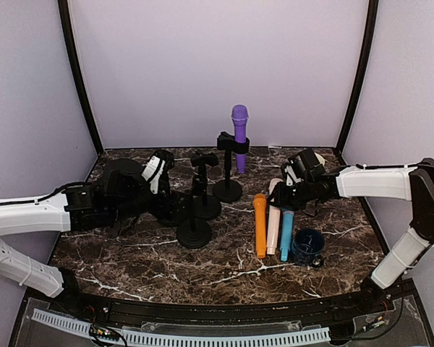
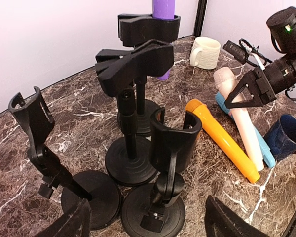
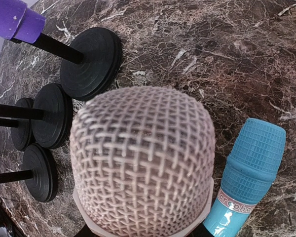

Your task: Remove the microphone from the stand

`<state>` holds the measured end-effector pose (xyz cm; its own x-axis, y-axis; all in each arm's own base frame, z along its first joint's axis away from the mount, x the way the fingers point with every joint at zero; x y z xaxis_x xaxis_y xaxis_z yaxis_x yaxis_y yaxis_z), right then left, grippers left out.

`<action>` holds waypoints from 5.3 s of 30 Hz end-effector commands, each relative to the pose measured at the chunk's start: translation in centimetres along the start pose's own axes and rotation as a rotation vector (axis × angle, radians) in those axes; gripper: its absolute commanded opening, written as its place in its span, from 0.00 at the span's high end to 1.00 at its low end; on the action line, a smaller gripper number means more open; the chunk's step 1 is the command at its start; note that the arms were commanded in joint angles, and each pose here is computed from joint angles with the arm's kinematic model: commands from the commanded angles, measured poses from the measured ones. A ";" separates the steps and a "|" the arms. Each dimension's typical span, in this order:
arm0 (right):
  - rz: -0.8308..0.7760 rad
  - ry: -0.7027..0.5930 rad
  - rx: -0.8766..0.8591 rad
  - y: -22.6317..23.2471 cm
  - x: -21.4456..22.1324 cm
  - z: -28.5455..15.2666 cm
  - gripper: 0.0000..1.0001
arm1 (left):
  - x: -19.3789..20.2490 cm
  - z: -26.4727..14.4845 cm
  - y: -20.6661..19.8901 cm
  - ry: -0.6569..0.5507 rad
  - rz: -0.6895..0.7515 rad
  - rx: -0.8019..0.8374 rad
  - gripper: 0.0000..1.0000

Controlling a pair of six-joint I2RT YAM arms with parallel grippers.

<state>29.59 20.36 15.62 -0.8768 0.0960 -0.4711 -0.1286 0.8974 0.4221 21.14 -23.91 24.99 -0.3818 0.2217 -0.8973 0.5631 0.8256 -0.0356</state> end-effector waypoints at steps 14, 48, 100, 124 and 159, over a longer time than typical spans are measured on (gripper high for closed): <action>-0.023 -0.111 -0.039 1.0 -1.8 -1.7 0.40 | 1.2 -1.1 0.9 0.000 -0.078 -0.016 0.18; -0.549 -0.681 -0.395 13.1 -16.1 -9.9 0.04 | -13.8 -1.2 10.1 -0.182 0.003 0.427 0.15; -0.790 -0.700 -0.553 17.1 -18.0 -7.6 0.91 | -13.8 18.1 5.4 0.007 0.440 0.570 0.15; -0.781 -0.709 -0.525 17.0 -18.4 -7.5 0.92 | -13.5 18.6 5.0 0.012 0.508 0.558 0.79; -0.553 -0.837 -0.313 11.0 -16.2 -15.4 0.94 | -21.6 14.1 3.7 -0.272 0.362 0.651 0.15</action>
<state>35.63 21.77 37.04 -0.1797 -0.0482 -0.9825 -0.5848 0.8083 0.0673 43.30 -33.35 35.48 0.0076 0.2767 -0.9609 0.9528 0.2898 0.0910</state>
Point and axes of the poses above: each gripper's point midway between its finger pads, its own z axis out along the fingers, its own y axis along the line the jaws close on, x = y × z, the point moved 8 cm from there along -z, back along the fingers
